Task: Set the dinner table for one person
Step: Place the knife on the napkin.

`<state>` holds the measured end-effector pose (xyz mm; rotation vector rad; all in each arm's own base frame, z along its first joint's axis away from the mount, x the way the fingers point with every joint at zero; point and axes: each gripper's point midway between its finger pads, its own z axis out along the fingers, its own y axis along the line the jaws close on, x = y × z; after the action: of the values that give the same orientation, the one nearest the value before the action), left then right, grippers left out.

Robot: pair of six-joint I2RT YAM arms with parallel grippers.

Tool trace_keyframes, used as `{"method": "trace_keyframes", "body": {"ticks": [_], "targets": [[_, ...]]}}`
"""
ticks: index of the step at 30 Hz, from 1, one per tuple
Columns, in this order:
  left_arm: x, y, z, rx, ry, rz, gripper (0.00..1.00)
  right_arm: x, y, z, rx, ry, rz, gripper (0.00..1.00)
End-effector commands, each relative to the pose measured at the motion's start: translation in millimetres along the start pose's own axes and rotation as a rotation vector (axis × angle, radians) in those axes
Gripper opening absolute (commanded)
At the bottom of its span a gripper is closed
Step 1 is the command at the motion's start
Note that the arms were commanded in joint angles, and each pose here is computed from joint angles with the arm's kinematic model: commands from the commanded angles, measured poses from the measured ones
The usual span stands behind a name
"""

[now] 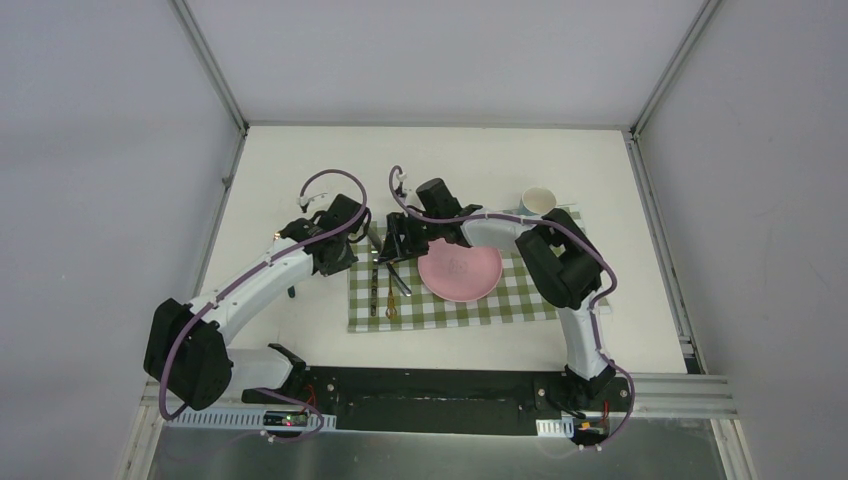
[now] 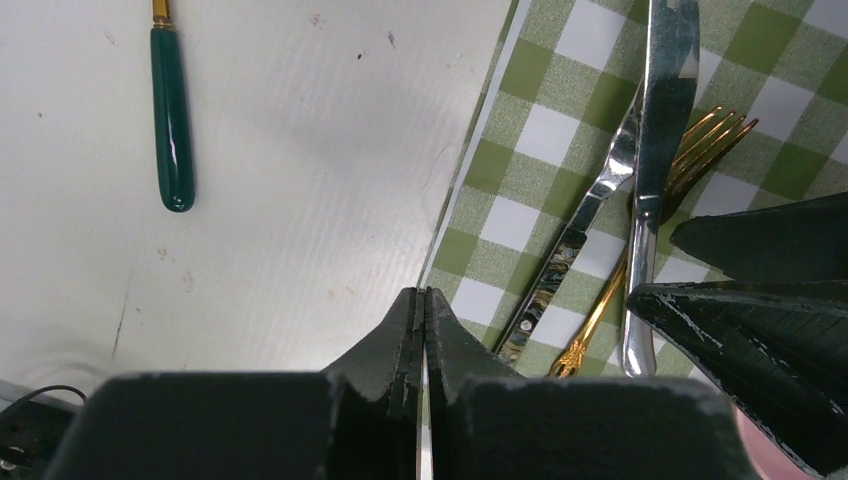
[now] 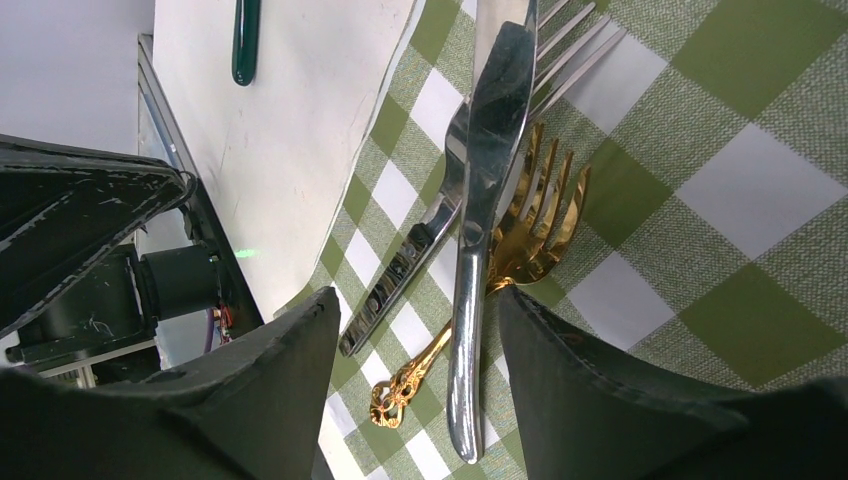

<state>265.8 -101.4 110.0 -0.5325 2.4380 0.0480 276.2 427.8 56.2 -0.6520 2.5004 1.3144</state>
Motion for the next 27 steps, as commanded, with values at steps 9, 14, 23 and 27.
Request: {"method": "trace_keyframes", "body": {"ticks": [9, 14, 23, 27], "targets": [[-17, 0, -11, 0.032, -0.035, -0.016, 0.0, -14, 11, 6, -0.05, -0.03, -0.034, 0.61], [-16, 1, -11, 0.032, -0.034, -0.019, 0.0, -11, 9, 9, -0.049, -0.021, -0.02, 0.6], [-15, 2, -12, 0.038, -0.034, -0.024, 0.0, -14, 8, 14, -0.064, -0.03, -0.014, 0.59], [-16, 1, -13, 0.039, -0.036, -0.026, 0.0, -15, 7, 15, -0.065, -0.031, -0.013, 0.59]]}}
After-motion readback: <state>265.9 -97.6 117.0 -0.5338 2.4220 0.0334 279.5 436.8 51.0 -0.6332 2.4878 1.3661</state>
